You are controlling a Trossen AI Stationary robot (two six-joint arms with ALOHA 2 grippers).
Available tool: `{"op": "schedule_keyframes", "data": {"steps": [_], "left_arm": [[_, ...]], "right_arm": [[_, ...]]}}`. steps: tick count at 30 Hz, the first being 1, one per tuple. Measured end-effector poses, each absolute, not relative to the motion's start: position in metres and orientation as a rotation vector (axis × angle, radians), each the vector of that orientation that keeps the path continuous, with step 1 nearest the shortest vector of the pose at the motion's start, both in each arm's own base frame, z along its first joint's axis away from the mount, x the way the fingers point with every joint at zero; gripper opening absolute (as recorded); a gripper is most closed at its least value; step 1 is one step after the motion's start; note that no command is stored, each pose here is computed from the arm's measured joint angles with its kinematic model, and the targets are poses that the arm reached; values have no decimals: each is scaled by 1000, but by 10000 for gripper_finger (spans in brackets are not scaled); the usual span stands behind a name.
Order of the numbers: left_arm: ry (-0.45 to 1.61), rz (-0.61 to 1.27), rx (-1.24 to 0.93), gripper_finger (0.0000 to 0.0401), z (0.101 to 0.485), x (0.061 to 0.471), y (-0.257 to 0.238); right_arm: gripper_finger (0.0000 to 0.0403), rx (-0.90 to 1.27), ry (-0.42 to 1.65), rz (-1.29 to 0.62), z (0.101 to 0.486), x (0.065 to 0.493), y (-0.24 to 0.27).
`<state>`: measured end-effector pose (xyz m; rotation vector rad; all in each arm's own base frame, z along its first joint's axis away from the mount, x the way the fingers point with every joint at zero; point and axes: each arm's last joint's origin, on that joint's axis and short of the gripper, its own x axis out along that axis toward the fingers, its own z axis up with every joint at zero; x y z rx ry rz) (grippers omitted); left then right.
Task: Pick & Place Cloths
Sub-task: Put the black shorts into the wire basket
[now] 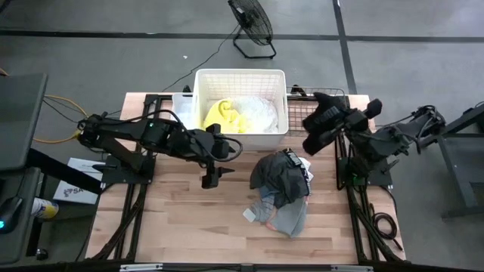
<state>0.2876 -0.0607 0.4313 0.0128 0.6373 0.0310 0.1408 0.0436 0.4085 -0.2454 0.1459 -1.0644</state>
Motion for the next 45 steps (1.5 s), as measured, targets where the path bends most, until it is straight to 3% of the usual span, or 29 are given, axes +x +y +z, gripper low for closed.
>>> {"op": "schedule_keyframes", "data": {"steps": [19,31,45], "left_arm": [[642,26,41,280,426,297,-63],[622,21,47,280,427,298,-63],[632,21,49,280,426,297,-63]], "right_arm": [[4,-179,189,-1526,411,139,-36],[4,-2,118,-1489,403,144,-86],[4,123,370,-1412,356,173,-148]]}}
